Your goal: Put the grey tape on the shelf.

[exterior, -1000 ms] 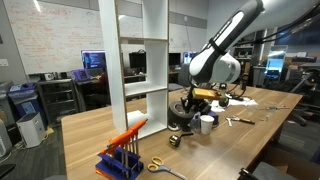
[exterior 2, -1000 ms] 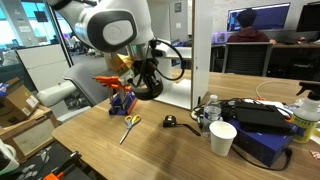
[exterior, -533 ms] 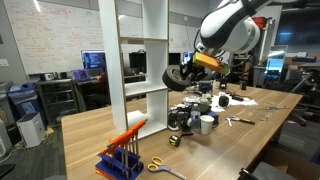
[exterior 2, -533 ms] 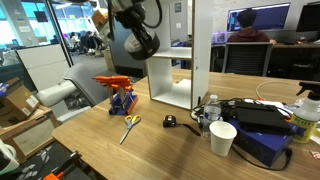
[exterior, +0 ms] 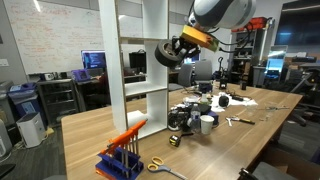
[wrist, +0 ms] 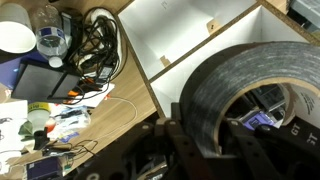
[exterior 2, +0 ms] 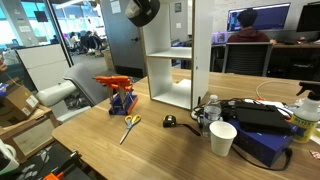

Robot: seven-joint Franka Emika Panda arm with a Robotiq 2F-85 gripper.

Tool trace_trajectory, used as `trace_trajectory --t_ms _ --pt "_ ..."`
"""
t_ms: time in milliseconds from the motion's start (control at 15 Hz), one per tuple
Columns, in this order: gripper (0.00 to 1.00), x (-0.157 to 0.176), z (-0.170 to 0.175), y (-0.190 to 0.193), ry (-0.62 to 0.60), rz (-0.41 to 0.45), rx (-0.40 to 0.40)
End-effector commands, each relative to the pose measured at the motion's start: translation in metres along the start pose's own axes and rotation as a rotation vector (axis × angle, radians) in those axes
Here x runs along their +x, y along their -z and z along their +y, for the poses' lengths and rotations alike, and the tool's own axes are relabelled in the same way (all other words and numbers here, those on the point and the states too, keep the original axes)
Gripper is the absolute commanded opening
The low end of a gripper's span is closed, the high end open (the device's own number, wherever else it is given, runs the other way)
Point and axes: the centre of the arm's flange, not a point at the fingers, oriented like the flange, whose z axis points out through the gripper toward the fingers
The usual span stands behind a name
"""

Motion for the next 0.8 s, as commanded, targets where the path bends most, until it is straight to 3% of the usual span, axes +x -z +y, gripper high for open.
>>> trace_trajectory --t_ms 0,733 --pt "0.06 0.042 -0.041 -0.01 -0.041 0.054 -0.018" --pt "0.06 0.065 -0.072 -0.106 -0.093 -0.052 -0.016"
